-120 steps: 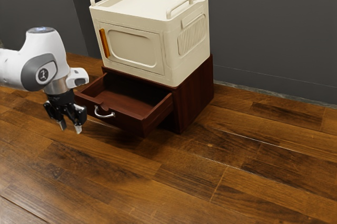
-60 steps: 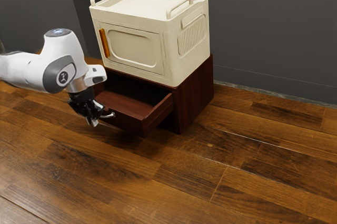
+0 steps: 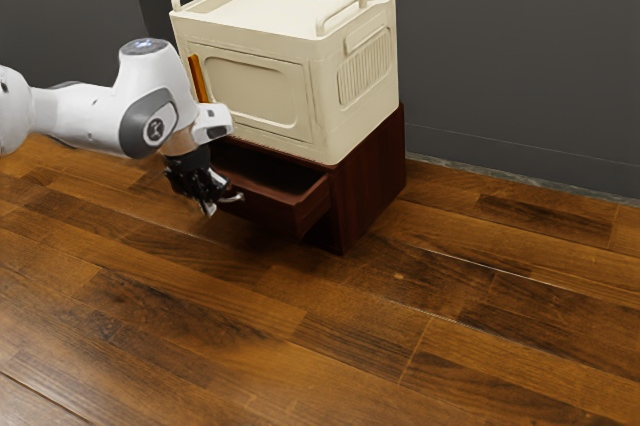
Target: Push the drawer handle with one arm to close the drawer
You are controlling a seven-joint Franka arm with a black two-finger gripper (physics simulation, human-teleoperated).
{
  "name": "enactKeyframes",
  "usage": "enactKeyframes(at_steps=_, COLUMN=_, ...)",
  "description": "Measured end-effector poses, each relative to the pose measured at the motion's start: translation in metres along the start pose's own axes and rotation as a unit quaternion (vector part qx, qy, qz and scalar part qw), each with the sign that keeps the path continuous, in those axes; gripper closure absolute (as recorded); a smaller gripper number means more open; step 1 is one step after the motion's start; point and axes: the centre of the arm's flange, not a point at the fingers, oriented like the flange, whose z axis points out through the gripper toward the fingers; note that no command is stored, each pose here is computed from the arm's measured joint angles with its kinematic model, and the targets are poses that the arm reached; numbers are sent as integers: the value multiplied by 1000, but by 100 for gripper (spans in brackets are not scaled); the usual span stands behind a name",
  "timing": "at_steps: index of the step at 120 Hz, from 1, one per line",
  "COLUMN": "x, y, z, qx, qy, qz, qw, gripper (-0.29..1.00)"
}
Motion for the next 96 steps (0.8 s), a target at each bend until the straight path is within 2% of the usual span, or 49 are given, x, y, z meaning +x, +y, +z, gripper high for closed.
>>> enactKeyframes(at_steps=37, x=62, y=8, z=4, qx=-2, qy=30, qz=20, qw=999, gripper=73)
enactKeyframes(at_steps=64, x=87, y=13, z=10, qx=-5, qy=40, qz=33, qw=999, gripper=73)
enactKeyframes(at_steps=71, x=68, y=18, z=10, qx=-18, qy=29, qz=27, qw=999, gripper=73)
enactKeyframes(at_steps=80, x=9, y=26, z=4, qx=-38, qy=9, qz=12, qw=999, gripper=71)
enactKeyframes(at_steps=89, x=-25, y=42, z=-40, qx=-50, qy=12, qz=11, qw=999, gripper=62)
enactKeyframes(at_steps=96, x=-18, y=55, z=-100, qx=-60, qy=26, qz=12, qw=998, gripper=49)
